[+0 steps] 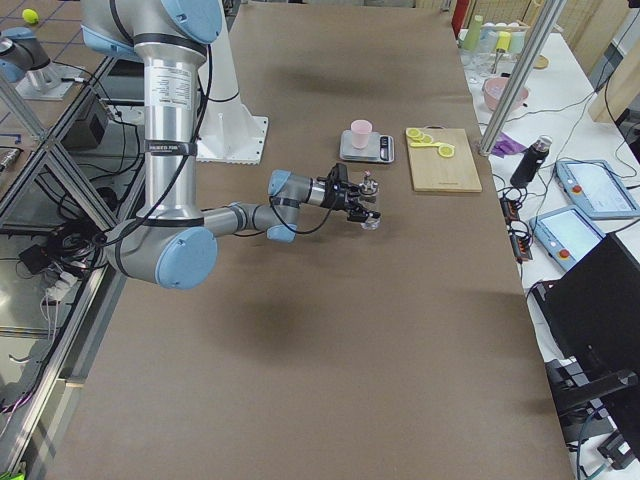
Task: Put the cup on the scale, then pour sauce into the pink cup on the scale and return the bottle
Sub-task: 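Lift the glass dispenser bottle with the right gripper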
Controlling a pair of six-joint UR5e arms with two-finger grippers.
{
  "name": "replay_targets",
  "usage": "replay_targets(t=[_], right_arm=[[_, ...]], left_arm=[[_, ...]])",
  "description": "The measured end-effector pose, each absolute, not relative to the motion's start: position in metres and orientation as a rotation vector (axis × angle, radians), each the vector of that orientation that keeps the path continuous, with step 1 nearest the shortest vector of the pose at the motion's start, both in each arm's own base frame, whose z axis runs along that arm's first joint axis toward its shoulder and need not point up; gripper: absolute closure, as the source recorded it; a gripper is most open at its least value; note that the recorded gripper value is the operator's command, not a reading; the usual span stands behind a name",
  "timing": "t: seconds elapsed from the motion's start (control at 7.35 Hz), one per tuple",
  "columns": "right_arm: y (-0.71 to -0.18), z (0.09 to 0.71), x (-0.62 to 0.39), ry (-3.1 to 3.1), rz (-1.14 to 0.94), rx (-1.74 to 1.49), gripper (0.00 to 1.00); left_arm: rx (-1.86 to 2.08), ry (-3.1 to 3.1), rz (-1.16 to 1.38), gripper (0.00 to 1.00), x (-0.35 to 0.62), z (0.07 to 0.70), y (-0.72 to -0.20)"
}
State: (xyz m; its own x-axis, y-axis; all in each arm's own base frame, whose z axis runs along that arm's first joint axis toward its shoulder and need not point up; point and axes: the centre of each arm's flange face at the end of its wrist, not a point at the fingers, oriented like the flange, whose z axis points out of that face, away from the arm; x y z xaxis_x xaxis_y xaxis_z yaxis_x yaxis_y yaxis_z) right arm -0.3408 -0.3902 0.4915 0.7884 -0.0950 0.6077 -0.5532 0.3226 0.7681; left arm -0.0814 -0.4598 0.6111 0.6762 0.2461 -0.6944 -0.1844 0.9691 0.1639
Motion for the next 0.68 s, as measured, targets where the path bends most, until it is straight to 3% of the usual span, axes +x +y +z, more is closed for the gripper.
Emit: replay_targets(t=[0.68], right_arm=[[-0.393, 0.501, -0.345, -0.55, 0.258, 1.198, 1.0]], left_arm=[[0.087, 0.79, 0.243, 0.02, -0.082, 0.624, -0.445]])
